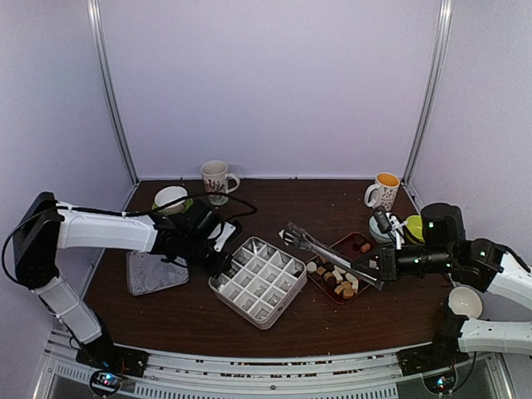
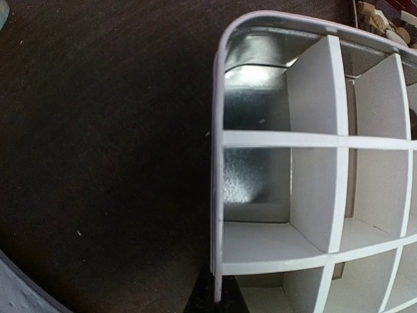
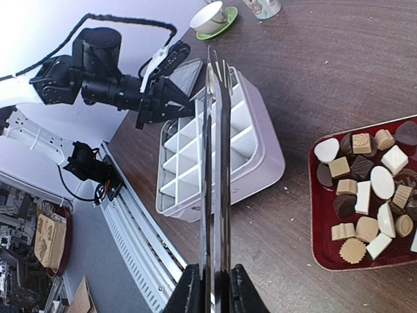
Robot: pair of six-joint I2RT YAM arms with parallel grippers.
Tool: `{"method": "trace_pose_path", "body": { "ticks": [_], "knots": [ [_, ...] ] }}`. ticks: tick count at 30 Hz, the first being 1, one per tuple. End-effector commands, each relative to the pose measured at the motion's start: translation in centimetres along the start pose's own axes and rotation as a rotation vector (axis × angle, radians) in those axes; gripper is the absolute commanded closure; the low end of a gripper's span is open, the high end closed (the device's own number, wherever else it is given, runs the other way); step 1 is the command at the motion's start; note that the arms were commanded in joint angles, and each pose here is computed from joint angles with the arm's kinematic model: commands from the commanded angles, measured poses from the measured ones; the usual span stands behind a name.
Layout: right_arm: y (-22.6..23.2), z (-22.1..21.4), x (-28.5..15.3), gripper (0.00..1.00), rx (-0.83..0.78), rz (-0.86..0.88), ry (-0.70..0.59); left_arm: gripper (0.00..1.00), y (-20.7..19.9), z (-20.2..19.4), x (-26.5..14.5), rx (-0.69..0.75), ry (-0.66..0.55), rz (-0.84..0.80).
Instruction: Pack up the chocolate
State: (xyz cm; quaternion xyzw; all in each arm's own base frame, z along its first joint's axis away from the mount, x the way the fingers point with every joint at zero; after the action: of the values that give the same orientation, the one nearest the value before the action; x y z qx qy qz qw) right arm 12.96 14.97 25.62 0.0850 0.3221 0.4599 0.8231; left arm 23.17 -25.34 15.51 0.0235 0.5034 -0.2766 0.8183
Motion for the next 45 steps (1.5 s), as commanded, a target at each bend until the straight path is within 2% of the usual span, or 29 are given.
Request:
{"method": "trace_pose_path", "body": {
  "ticks": [1,6,10,20,30,40,45],
  "knots": [
    [1.0,0.9,1.0,0.86,-0.028,0.108,-0.032,1.00,-1.4,2.0,-0.5,-0.050,-0.021,-0.150],
    [0.9,0.7,2.5,0.86,-0.043,0.074,0.024,0.99,-1.3,1.8,0.5,-0.053,0.022,-0.133],
    [0.7,0.8,3.3,0.86,-0.057,0.042,0.036,0.90,-1.2,1.6,1.0,-0.060,0.034,-0.127],
    [0.3,0.6,3.3,0.87,-0.061,0.000,0.043,0.88,-0.7,1.2,1.1,-0.063,0.034,-0.082],
    [0.3,0.6,3.2,0.87,-0.060,-0.013,0.048,0.66,-0.6,1.4,-0.4,-0.065,-0.017,-0.070],
    [0.4,0.8,3.2,0.87,-0.054,-0.016,0.047,0.55,-0.4,1.6,-3.1,-0.071,-0.108,-0.045],
    [0.5,0.8,3.2,0.87,-0.056,-0.019,0.049,0.46,0.1,1.3,-4.6,-0.096,-0.185,-0.043]
  ]
}}
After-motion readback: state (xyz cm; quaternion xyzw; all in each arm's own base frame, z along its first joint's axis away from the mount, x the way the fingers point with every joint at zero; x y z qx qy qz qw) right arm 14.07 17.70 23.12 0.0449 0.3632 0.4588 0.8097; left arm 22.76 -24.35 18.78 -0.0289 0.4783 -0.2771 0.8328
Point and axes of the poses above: each gripper's point midway between its finger pads, its own x axis out along the fingers, its own y axis along the line the jaws close on, z = x × y, the point moved 10 cm from there along -x, back along the fingers, and after that the axes turned 12 degrees about -x, right-handed, at the moved point
